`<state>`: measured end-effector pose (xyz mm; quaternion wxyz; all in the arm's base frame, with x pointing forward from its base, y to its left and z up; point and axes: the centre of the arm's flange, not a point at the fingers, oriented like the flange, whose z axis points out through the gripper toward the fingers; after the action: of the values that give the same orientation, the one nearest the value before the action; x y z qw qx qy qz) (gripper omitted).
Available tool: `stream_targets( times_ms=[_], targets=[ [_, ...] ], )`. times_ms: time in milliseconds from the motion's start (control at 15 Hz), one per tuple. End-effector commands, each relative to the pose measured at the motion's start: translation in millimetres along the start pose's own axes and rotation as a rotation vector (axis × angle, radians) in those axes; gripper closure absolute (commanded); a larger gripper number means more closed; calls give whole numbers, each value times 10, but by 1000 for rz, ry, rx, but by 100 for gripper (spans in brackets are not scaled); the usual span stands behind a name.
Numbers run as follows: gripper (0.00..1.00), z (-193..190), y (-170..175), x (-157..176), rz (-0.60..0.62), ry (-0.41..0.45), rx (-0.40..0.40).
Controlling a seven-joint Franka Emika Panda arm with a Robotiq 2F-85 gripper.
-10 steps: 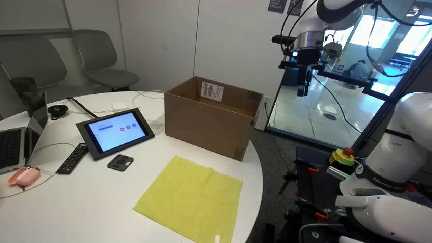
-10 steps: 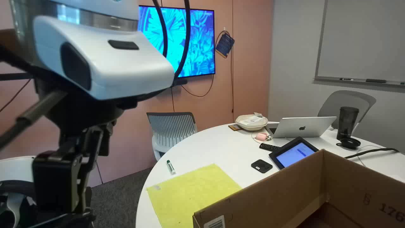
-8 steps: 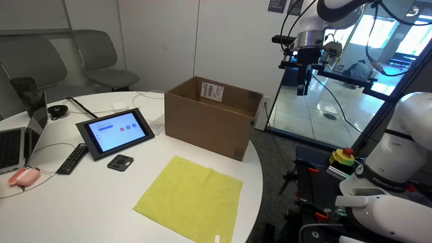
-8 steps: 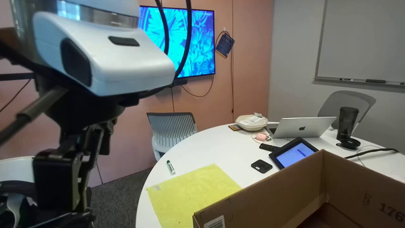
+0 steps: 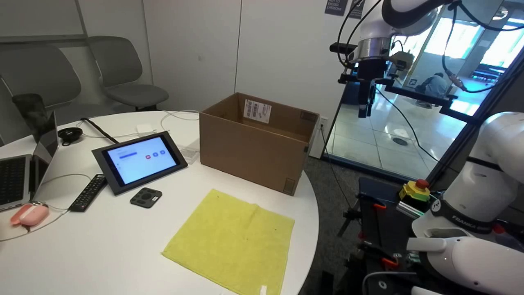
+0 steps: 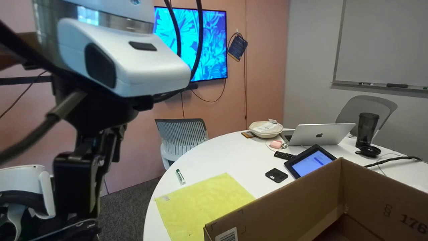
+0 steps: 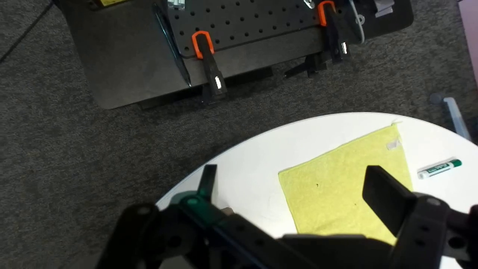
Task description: Put the marker on the cloth, then fold the cloth and put it in the box
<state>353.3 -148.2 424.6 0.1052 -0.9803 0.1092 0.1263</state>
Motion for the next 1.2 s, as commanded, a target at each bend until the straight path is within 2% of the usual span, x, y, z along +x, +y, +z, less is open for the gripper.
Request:
stream_targets(
  times_ms=[0,200,600,1133],
  targets=[
    [0,-66,-394,292,-65,26,-58],
    [0,-45,-863,557,-169,52,-116],
    [0,272,-1979,1051,-400,68,-210],
    [0,933,-3288,1431,-654,28,-244]
  ],
)
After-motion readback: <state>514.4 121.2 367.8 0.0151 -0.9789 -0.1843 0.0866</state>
